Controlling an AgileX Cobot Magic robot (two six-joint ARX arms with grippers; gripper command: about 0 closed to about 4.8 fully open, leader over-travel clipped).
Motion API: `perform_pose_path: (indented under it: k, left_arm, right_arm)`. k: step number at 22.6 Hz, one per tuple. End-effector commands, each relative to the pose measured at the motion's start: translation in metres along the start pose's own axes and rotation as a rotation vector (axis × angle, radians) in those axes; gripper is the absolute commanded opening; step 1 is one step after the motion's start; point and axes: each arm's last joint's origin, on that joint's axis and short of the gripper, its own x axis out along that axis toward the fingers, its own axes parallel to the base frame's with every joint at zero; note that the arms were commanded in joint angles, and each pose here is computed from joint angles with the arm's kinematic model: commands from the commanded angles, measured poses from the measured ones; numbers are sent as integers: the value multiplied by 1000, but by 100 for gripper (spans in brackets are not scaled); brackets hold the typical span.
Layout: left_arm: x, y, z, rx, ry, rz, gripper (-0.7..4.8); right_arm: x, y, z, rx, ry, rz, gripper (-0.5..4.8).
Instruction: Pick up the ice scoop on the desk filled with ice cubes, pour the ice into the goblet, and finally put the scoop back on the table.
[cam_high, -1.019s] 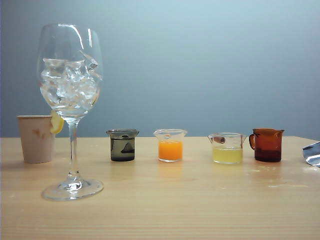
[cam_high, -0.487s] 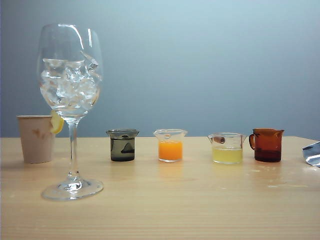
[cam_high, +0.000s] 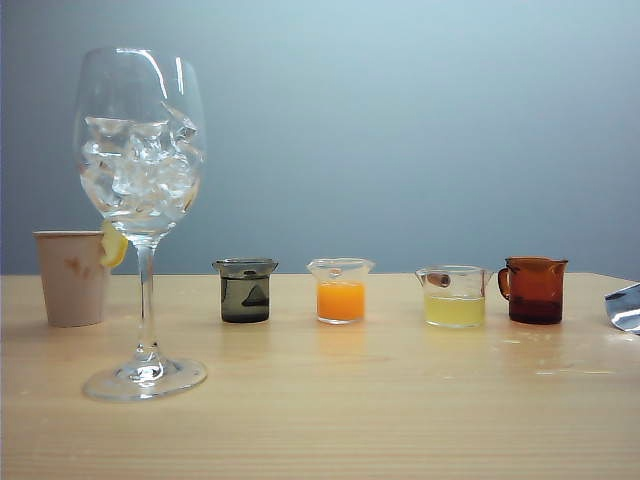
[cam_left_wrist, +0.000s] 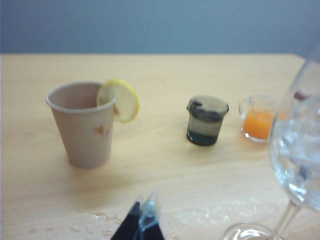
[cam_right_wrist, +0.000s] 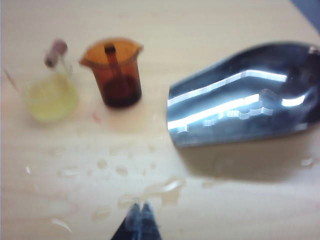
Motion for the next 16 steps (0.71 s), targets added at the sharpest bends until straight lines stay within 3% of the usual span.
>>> perform_pose_path:
  k: [1, 9, 16]
  left_arm:
    - [0, 0, -1, 0, 22, -4, -1]
    - [0, 0, -2, 0, 27, -4, -1]
    - [0, 0, -2, 0, 28, -4, -1]
  right_arm:
    - [-6, -1, 8, 12, -88, 2, -5]
    - [-10, -14, 7, 49, -210, -117, -5]
    - [-10, -18, 0, 51, -161, -157, -5]
